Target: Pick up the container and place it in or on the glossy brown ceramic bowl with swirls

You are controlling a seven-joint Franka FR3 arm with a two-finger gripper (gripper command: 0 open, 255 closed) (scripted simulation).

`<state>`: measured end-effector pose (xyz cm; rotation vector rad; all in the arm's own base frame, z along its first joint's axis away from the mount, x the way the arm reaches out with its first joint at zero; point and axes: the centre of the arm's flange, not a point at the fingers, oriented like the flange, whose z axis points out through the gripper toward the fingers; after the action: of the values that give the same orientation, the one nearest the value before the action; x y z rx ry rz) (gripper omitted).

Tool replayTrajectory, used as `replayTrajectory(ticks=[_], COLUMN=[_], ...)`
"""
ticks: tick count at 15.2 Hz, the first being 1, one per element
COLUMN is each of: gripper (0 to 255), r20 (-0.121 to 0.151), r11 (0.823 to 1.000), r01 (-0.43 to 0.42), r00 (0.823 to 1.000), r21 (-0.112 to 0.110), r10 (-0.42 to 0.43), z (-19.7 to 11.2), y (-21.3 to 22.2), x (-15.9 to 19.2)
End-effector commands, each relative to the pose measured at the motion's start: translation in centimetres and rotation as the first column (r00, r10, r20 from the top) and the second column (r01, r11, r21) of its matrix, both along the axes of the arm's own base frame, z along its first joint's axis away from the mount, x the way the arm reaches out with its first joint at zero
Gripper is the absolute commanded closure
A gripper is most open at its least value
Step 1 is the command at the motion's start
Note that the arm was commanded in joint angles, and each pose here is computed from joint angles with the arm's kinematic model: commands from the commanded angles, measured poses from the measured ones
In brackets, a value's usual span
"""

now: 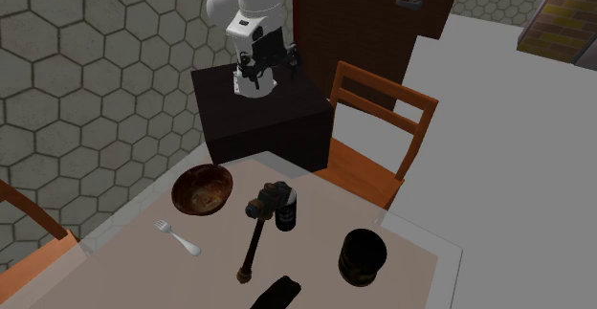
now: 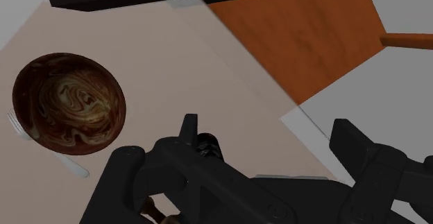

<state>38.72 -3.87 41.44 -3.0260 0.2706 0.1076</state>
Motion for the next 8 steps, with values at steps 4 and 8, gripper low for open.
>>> replayTrajectory(ticks=[4,8], gripper=[0,0], r20=[0.028,0.048], r11=[1.0,0.999], r01=[0.02,0.036], r00=[0.999,0.998], r21=[-0.001,0.0], r10=[-0.02,-0.035], z=[-5.6,-9.7], y=[-1.0,-1.8], x=[3.5,6.4])
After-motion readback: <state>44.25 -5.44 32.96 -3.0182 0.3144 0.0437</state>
